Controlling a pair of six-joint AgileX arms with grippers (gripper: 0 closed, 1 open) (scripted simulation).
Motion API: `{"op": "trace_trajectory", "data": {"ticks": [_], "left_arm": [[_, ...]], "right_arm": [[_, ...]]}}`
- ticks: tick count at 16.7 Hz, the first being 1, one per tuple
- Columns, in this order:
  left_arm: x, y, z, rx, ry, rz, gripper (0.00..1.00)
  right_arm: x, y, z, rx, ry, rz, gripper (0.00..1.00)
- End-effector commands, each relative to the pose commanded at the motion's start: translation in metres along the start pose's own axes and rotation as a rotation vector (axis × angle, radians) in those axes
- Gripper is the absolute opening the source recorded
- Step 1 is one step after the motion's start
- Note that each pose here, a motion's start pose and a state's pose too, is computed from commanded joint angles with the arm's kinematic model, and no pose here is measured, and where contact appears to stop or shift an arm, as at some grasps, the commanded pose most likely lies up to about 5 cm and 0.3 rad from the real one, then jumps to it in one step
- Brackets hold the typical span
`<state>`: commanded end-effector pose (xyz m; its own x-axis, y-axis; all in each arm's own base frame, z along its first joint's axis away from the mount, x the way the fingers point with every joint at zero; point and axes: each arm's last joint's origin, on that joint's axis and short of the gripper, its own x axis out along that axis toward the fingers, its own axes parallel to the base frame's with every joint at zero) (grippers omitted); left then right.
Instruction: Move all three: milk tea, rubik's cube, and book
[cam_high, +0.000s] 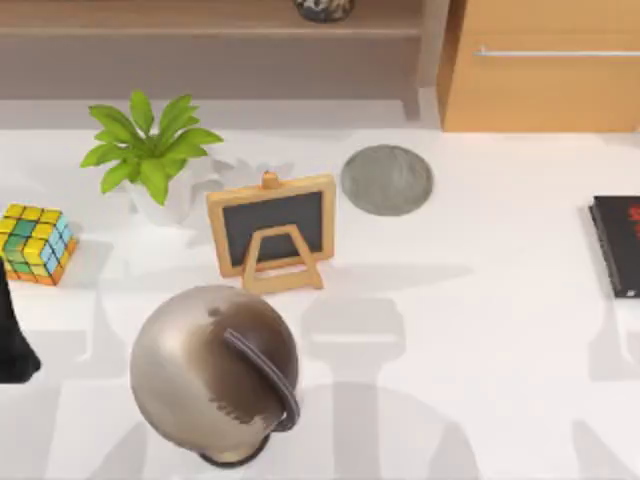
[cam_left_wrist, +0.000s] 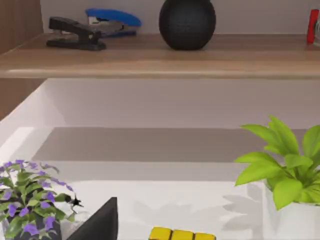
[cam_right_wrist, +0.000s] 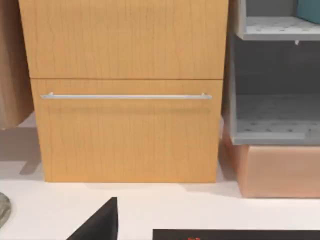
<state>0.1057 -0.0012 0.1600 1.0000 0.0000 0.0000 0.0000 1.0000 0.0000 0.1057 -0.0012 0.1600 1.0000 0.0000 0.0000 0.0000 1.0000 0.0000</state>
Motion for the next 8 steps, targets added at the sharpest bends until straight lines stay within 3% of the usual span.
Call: {"op": "trace_trajectory", "data": {"ticks": [4, 8], "left_arm": [[0.000, -0.001, 0.009, -0.001, -0.014, -0.002, 1.00], [0.007, -0.008, 0.058, -0.011, -0.073, -0.010, 1.00]], "right_arm": [[0.000, 0.000, 0.000, 0.000, 0.000, 0.000, 1.00], [0.000, 0.000, 0.000, 0.000, 0.000, 0.000, 1.00]]}}
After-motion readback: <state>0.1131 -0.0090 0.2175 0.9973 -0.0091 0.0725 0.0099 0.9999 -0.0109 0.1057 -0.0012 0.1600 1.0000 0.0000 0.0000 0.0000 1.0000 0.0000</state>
